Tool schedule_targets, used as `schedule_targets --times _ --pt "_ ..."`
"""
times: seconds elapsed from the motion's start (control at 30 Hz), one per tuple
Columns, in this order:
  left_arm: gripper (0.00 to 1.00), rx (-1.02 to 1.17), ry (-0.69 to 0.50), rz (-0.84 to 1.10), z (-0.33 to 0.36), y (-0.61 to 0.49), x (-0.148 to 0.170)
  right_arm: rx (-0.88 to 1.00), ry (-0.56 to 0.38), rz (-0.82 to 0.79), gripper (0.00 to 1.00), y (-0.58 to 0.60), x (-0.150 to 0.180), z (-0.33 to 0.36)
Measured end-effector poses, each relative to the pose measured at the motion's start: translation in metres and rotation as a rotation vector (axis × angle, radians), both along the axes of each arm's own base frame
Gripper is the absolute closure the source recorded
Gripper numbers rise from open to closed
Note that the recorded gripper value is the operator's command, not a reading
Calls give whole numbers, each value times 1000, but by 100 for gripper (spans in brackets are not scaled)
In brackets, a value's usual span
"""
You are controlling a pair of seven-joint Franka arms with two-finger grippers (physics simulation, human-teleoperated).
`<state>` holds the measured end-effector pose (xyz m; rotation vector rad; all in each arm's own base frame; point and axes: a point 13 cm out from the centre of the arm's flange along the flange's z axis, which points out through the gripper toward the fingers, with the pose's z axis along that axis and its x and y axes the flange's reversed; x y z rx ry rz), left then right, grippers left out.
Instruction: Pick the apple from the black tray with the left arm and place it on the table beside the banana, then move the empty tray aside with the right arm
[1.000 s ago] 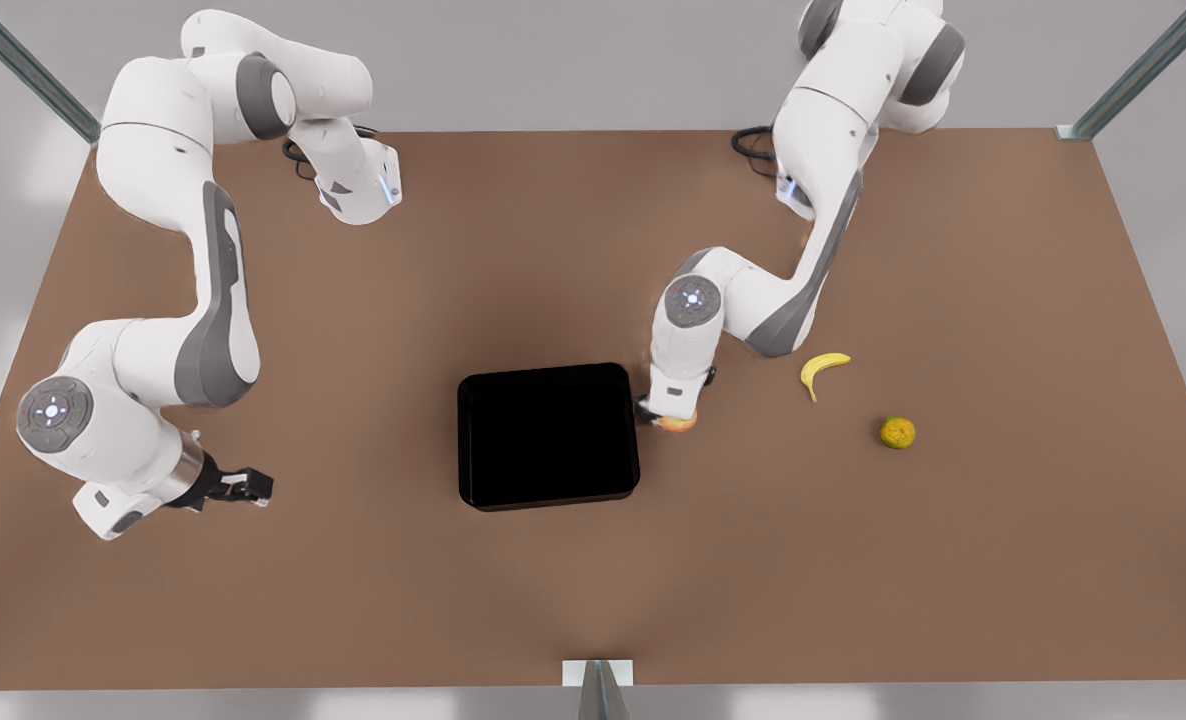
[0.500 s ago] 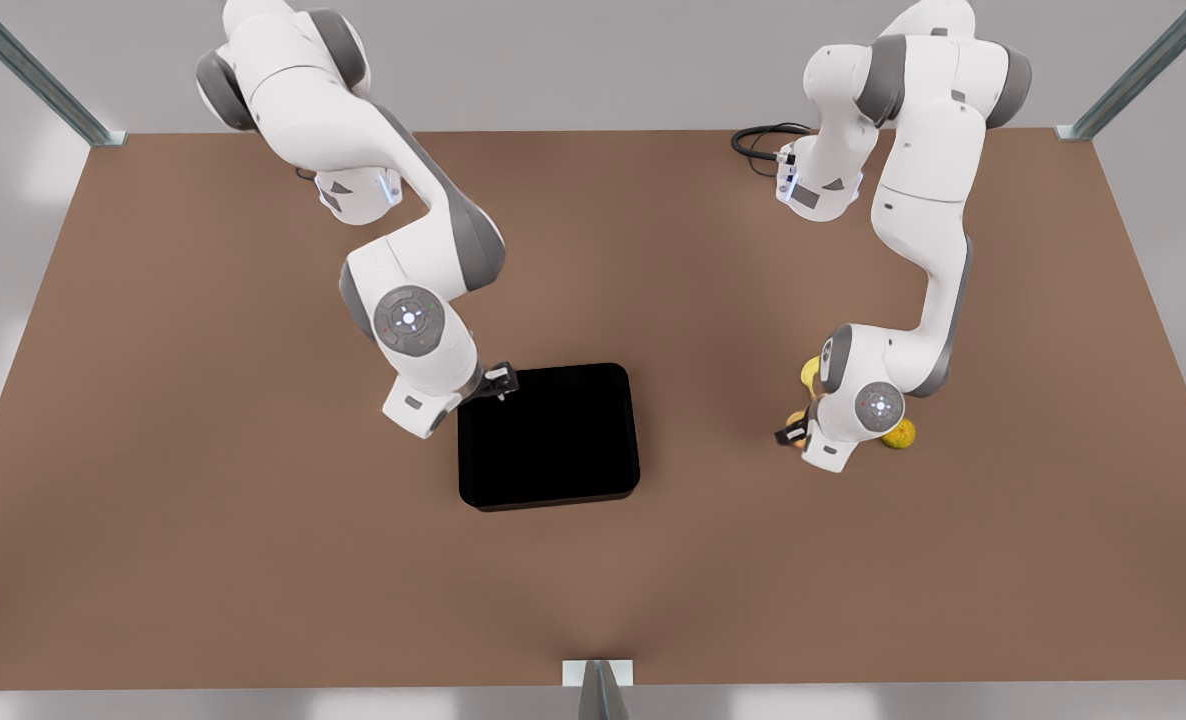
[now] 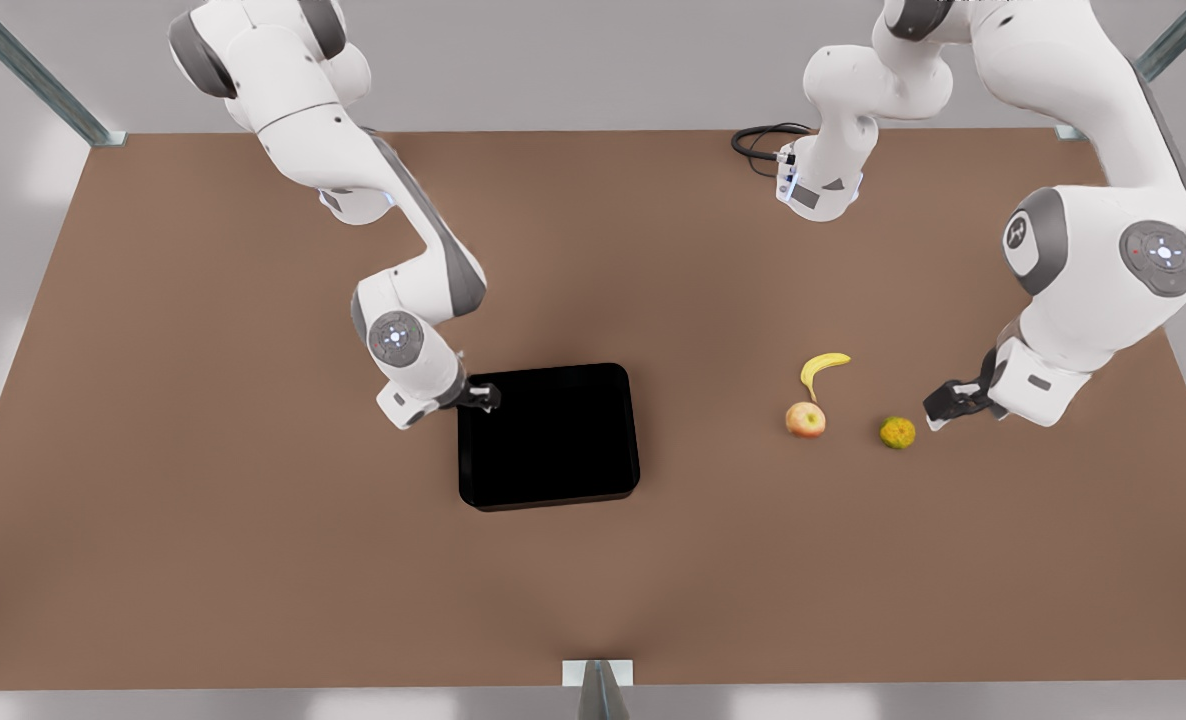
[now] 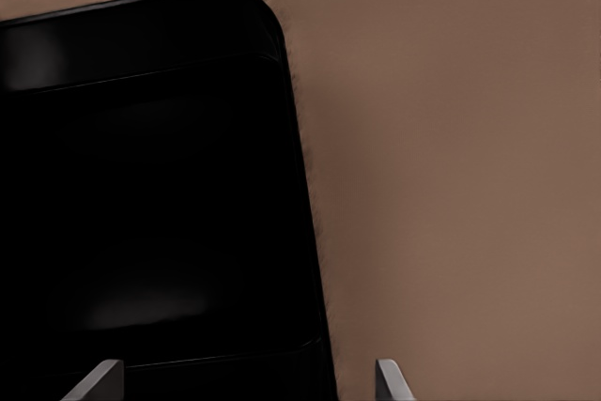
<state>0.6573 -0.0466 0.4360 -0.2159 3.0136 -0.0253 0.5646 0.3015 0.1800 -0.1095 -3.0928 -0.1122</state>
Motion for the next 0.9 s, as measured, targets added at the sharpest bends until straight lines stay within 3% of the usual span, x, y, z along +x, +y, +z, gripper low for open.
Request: schedule_targets --times 0.13,0.23,0.33,0.5,0.73,0.9 --pt "0 16 69 -66 -10 -11 -14 89 -16 -92 0 -12 24 -20" --pt "0 22 98 -92 -14 -9 -20 125 -42 -84 1 -6 31 -24" --pt "0 33 115 -109 -15 -3 -24 134 -63 -61 1 -7 16 -34" --pt "0 51 136 -138 -19 3 -28 133 -154 -29 1 -22 32 -23" --pt "0 59 145 -161 -20 11 -29 57 -215 117 2 -27 41 -30" --pt "0 59 145 -178 -19 10 -30 4 -202 208 2 -28 35 -58"
